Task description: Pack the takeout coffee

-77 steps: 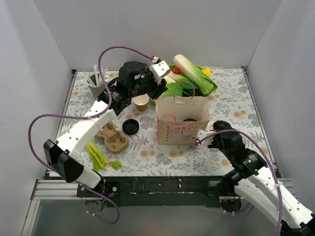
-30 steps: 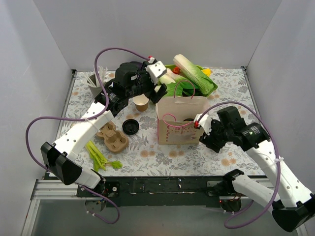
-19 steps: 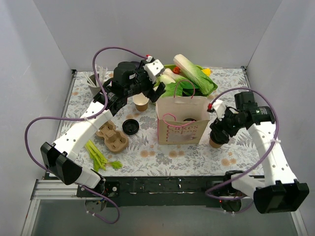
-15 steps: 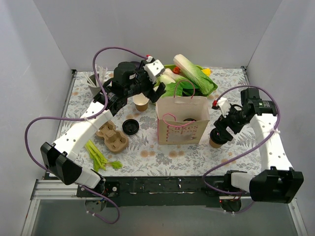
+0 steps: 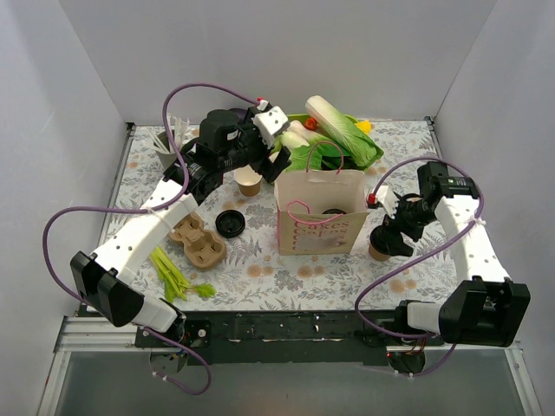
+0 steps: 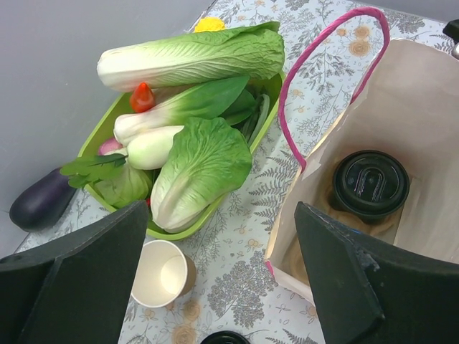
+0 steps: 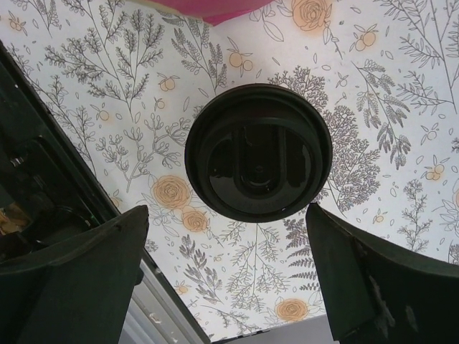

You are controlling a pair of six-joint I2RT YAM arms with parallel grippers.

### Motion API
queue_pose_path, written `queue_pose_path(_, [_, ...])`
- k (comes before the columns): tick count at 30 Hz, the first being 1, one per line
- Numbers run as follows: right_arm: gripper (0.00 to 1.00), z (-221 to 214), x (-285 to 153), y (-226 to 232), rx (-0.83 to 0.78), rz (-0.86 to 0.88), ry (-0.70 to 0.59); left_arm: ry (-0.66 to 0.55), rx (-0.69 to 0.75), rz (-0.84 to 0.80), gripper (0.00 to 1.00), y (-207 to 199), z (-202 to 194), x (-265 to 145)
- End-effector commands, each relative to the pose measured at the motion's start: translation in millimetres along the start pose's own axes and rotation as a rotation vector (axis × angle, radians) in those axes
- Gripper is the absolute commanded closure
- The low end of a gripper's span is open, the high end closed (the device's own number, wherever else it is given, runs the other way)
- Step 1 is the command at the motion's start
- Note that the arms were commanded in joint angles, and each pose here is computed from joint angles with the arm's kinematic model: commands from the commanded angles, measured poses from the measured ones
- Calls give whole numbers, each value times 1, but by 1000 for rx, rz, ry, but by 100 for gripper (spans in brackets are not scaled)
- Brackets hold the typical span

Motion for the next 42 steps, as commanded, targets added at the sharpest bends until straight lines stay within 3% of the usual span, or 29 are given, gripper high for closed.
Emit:
queue_pose_path(1, [2,-3,9,-7,-60,-6,-4,-32,7,8,16,-1,10,-20])
queue_pose_path(16, [4,-2,26,-23,-58,5,-18,-13,1,9,15,1,8,-20])
queue_pose_path(25, [11,-12,34,-14,-146,11,16,-9,1,11,15,3,6,-17])
queue_pose_path(31, [36,-12,31,-10,-158,5,2,-11,1,4,14,2,5,-15])
queue_pose_path(32, [46,-10,29,-10,-155,1,-5,-11,-1,2,14,2,5,-15])
queue_pose_path(34, [56,-5,21,-11,-138,-19,-13,-14,1,0,14,2,5,-14])
queue_pose_path(39, [65,6,-18,-10,-81,-152,-33,-17,2,3,14,3,4,-12])
queue_pose_path(42, [68,24,-66,-8,-41,-271,-129,-22,3,19,14,5,5,-12])
Point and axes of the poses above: each gripper's point midway between its finger pads, its own x axis out along the fingers, its own y axis along the line the jaws close on, z = x × y, the point moved 10 cm from there along -x, back along the fingers, and after that the axes turned 3 degrees about x, right-handed, at the moved point
